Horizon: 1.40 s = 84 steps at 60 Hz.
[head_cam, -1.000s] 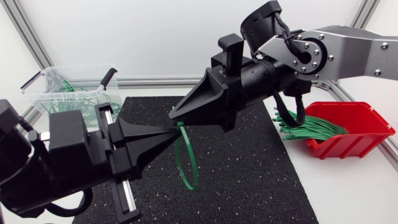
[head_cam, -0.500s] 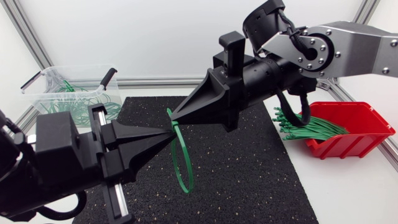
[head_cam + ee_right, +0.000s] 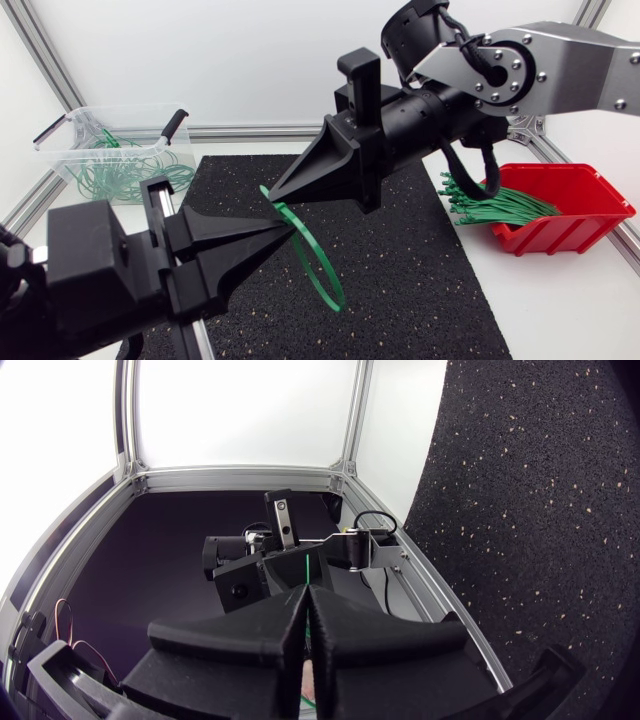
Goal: Take a green cable tie from the red box, thread the tail through the head to close it, then place it in the transparent bin on the left.
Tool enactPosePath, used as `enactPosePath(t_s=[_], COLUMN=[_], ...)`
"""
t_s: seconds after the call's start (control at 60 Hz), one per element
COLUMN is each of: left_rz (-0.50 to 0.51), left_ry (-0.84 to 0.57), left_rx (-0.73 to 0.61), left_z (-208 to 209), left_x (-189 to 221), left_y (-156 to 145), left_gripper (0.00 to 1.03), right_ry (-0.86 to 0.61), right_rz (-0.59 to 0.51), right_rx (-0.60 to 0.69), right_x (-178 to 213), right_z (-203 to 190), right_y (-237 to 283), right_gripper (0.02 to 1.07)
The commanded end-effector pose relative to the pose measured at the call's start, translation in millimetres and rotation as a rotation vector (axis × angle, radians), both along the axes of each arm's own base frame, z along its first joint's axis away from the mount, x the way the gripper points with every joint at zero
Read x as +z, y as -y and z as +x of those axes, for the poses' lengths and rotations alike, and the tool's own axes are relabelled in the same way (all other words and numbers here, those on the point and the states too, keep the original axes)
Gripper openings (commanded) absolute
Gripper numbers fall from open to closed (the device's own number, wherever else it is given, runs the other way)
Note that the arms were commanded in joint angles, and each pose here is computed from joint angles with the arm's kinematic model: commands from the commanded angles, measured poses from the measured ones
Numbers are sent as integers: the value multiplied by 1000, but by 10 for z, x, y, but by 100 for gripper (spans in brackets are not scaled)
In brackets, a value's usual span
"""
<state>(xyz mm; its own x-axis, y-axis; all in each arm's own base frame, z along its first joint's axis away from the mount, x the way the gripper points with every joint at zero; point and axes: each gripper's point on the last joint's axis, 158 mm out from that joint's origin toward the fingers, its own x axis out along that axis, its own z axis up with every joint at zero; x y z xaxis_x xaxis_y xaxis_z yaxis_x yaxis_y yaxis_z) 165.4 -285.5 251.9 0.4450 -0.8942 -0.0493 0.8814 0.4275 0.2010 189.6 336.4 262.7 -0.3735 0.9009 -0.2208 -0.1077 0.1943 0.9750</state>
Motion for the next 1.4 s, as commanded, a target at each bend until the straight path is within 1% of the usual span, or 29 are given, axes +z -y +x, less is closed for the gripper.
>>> enactPosePath(t_s=[0.0,0.183,0.25,0.3,0.35,0.383,0.417,0.45,0.483,0.517,0.567,0.6,0.633,0.683,0.767,0.85,0.9,0.983,1.05,1.2,1.3,1.383], left_rz=[-7,1,2,10,16,21,21,21,33,32,30,38,44,47,57,52,45,33,3,-71,-89,-76], left_ry=[13,5,-19,-32,-61,-101,-154,-210,-257,-281,-325,-349,-370,-389,-391,-395,-386,-379,-373,-339,-303,-325], left_rx=[-96,-88,-49,10,77,96,134,183,212,261,315,349,406,474,593,708,784,890,990,1151,1243,1284], left_z=[-231,-216,-100,69,278,373,522,711,824,970,1121,1213,1344,1495,1735,1983,2149,2420,2657,3038,3263,3442], left_x=[29,-5,-28,-55,-105,-138,-180,-271,-368,-404,-466,-523,-557,-576,-554,-483,-410,-259,-91,321,503,447], left_y=[107,124,75,-19,-150,-230,-346,-481,-585,-737,-856,-929,-1065,-1240,-1508,-1824,-2032,-2355,-2694,-3302,-3639,-3785], left_gripper=[4,4,4,4,4,4,4,4,4,4,4,4,4,4,4,4,4,4,4,4,4,4], right_ry=[29,26,43,68,85,93,105,133,155,174,212,230,238,241,291,317,345,387,446,570,609,623], right_rz=[-30,-36,-23,-9,-2,0,-7,-40,-75,-105,-158,-198,-233,-274,-359,-399,-441,-466,-504,-561,-586,-595], right_rx=[-21,-22,-21,-24,-41,-57,-72,-96,-115,-124,-134,-133,-134,-147,-181,-216,-239,-271,-310,-372,-393,-403], right_x=[-128,-153,-73,-6,29,41,15,-70,-171,-261,-417,-546,-661,-783,-1013,-1094,-1156,-1165,-1188,-1200,-1204,-1193], right_z=[128,98,20,-19,5,48,94,153,211,243,295,328,371,449,644,782,855,914,970,1011,975,941], right_y=[-72,-50,-1,42,95,136,164,184,201,215,250,268,287,329,450,563,638,723,807,928,997,1046], right_gripper=[8,8,8,8,20,29,42,54,62,70,82,93,103,103,104,103,103,103,103,103,103,103])
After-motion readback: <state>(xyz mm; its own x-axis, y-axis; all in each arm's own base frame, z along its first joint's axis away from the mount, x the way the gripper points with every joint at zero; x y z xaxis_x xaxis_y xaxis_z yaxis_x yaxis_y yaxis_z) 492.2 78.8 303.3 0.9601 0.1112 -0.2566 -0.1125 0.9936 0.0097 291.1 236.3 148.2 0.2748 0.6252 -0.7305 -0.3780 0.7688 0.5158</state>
